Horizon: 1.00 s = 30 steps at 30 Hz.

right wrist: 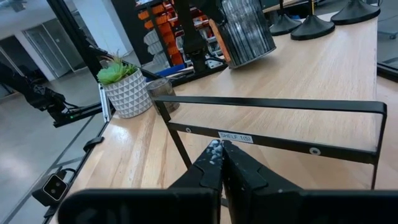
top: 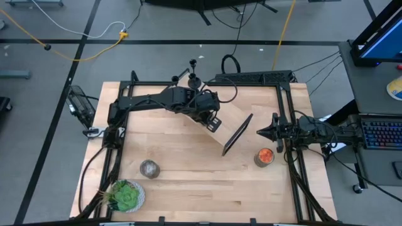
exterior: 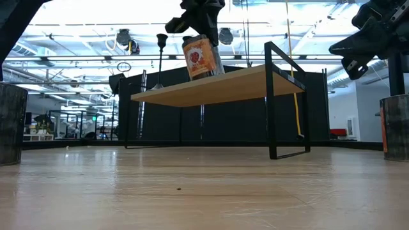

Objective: Pick & Place candle stick holders
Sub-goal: Put the top orange scented candle on the shelf

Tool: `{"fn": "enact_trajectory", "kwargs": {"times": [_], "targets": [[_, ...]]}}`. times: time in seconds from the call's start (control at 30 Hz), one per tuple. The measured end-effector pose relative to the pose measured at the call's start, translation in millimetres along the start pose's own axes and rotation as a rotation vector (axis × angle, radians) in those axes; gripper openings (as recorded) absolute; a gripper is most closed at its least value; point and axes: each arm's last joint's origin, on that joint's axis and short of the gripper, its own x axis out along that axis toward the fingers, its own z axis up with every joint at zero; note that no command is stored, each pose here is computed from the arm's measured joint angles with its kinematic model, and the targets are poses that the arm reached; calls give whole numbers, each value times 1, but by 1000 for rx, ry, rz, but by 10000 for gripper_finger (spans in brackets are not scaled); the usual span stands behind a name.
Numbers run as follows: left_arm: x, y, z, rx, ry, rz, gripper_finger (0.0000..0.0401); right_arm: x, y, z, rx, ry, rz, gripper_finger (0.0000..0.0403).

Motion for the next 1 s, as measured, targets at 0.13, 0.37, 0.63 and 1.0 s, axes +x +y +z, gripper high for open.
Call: {"fn": "enact_trajectory", "kwargs": {"times": [0.13,0.37,0.63,1.0], "targets": [[0,0,0,13,0,0,20,0,0,0,0,0,0,0],[1,3,3,5,-5,1,21,0,0,0,0,0,0,0],[1,4,6,18,-4,-18,32,0,0,0,0,0,0,0],[1,3,6,14,-9,-27,144,0,0,0,0,0,0,0]]}}
